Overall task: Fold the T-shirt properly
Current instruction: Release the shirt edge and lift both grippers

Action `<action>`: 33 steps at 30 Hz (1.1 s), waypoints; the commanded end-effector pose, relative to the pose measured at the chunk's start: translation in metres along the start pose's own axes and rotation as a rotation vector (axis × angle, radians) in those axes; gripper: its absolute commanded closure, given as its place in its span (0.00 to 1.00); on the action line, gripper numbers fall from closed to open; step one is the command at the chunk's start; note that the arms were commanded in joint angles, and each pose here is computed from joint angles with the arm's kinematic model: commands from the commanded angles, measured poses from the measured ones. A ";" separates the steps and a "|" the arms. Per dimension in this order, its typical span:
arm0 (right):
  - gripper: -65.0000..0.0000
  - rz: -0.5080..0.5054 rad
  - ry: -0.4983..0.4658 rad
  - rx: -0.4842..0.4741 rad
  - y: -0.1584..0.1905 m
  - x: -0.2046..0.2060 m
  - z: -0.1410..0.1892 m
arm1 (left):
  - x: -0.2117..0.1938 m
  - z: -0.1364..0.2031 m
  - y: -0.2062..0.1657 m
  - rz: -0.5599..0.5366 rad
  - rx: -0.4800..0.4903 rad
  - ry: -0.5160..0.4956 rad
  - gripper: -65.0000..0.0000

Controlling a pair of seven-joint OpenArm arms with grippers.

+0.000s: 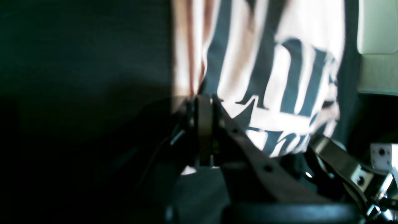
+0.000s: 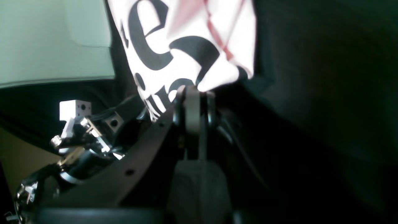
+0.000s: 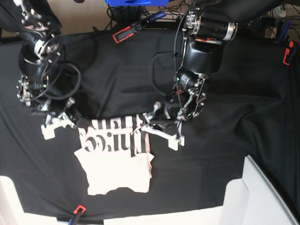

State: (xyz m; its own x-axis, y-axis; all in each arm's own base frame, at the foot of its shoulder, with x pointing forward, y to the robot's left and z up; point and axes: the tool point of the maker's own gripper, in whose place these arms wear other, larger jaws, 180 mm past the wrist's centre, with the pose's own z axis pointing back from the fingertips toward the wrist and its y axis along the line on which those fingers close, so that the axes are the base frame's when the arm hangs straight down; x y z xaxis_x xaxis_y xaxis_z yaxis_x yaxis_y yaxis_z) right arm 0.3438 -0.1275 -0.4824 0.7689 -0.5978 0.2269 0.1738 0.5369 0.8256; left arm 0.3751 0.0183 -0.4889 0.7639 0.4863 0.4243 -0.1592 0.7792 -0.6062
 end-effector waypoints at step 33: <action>1.00 0.078 0.076 -0.095 -0.029 -0.039 0.039 | 0.011 0.049 0.030 -0.089 0.008 -0.107 1.00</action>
State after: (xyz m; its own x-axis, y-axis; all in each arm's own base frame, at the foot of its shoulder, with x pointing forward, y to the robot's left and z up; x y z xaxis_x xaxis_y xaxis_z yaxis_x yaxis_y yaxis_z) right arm 0.2812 -0.1350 -0.4977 0.8258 -0.5139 0.2325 0.1702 0.6200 0.7659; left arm 0.3331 0.0640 -0.4837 0.7333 0.4488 0.5108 -0.1228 0.8263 -0.5497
